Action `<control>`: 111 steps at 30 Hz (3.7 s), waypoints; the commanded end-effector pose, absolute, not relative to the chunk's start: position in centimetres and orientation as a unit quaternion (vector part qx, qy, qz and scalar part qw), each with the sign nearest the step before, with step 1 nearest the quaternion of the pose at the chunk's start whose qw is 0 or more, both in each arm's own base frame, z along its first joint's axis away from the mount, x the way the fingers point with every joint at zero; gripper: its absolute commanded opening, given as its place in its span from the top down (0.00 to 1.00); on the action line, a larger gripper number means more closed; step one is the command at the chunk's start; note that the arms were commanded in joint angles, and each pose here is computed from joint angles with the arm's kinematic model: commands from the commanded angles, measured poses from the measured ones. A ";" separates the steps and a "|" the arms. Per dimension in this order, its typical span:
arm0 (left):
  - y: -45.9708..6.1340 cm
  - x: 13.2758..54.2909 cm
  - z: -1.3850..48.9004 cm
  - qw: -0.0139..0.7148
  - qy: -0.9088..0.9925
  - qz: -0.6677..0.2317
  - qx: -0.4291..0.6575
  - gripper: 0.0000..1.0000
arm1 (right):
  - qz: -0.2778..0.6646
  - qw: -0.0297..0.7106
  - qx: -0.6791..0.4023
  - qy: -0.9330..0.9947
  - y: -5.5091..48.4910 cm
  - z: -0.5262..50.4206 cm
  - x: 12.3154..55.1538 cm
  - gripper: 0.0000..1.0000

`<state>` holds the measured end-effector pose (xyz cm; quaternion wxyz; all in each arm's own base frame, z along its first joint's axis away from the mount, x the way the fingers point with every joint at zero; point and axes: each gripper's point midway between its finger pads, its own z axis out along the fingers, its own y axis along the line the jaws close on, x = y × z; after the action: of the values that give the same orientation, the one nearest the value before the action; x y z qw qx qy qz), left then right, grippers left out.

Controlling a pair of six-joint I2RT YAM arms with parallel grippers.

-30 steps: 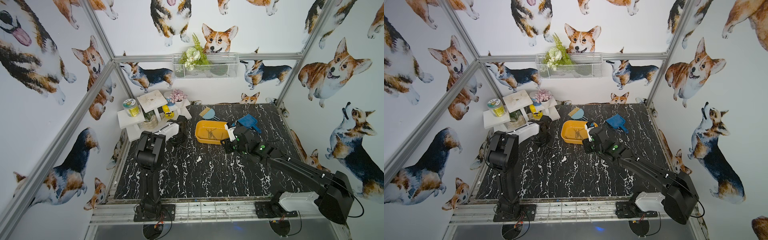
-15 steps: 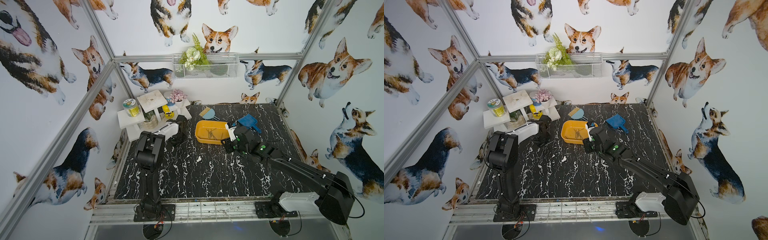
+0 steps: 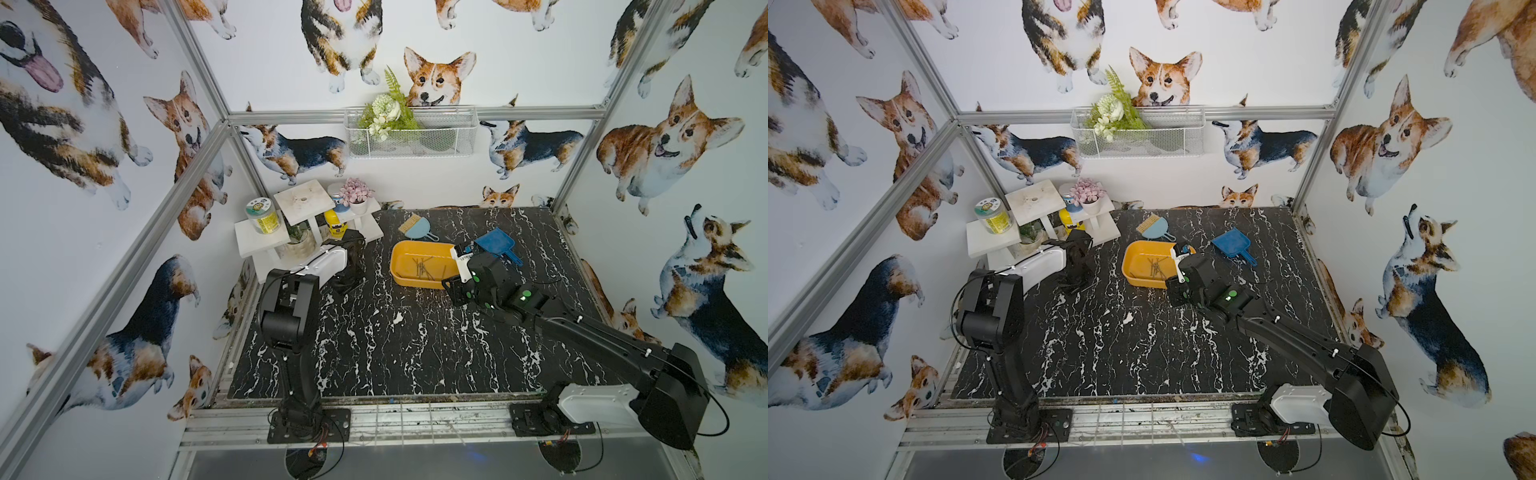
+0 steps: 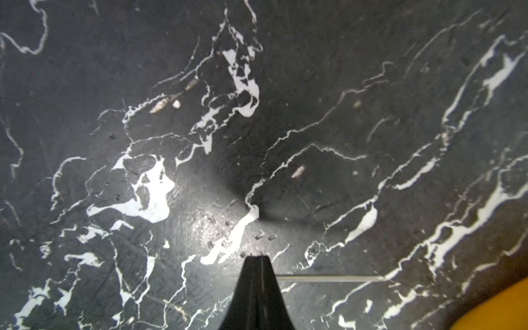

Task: Put the nails on the desktop into the storage box
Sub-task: Pick up the nail from the center of the board, then place the nail in the storage box, then reset both arms

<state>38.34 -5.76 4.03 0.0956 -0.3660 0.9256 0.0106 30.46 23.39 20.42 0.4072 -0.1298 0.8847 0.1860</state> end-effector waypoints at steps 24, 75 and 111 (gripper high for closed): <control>-17.1 44.1 16.9 0.224 0.958 -0.046 -0.173 1.00 | 0.200 0.434 -0.077 0.875 19.4 22.2 31.3 0.66; -16.9 37.9 28.4 0.426 0.878 -0.202 -0.084 0.48 | 0.188 0.469 -0.067 0.860 18.5 26.0 33.7 0.29; 1.3 28.1 20.1 0.615 0.773 0.081 -0.133 0.00 | 0.020 0.673 0.028 0.739 7.5 25.6 36.2 0.00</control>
<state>27.43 0.87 20.32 0.6129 -0.1202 0.7759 0.0885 36.02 9.64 25.79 0.6602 0.0059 0.7498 0.0439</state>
